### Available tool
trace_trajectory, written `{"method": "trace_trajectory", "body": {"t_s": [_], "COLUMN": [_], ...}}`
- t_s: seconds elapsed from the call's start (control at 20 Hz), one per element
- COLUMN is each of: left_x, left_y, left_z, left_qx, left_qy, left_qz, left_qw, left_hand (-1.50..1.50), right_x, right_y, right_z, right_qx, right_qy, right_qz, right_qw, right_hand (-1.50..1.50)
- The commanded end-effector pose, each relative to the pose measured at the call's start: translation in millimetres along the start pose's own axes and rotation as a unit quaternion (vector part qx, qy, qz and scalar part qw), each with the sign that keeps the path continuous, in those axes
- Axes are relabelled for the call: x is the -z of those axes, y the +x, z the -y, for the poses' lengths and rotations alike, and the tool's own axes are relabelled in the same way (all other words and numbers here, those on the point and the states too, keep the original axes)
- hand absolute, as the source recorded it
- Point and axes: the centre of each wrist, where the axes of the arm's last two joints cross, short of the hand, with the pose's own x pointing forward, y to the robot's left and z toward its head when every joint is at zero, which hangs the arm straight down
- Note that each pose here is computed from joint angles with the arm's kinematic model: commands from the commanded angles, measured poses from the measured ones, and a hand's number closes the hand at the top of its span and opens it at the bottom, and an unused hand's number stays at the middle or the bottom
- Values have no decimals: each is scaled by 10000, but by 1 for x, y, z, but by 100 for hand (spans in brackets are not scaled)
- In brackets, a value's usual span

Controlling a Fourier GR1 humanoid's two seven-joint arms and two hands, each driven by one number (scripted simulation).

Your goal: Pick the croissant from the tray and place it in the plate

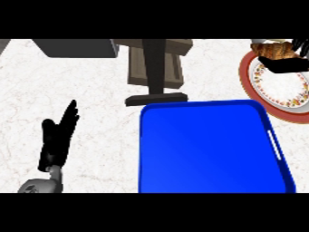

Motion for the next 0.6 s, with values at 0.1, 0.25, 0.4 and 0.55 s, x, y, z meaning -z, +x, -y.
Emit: {"method": "trace_trajectory", "body": {"t_s": [0.1,0.25,0.4,0.55], "left_x": [0,-3,0,-9], "left_y": [8,13,8,8], "left_z": [-3,2,17,-5], "left_qx": [37,7,26,107], "left_qy": [-67,-75,63,-110], "left_qz": [51,17,25,116], "left_qw": [10000,10000,10000,9998], "left_hand": [0,0,0,0], "right_x": [17,15,10,2], "right_y": [-54,-58,-80,-86], "right_z": [4,-13,-11,-31], "right_qx": [-142,-289,-274,-258], "right_qy": [53,347,937,1363], "right_qz": [-290,-422,-612,-720], "right_qw": [9995,9981,9933,9877], "right_hand": [150,150,150,150]}}
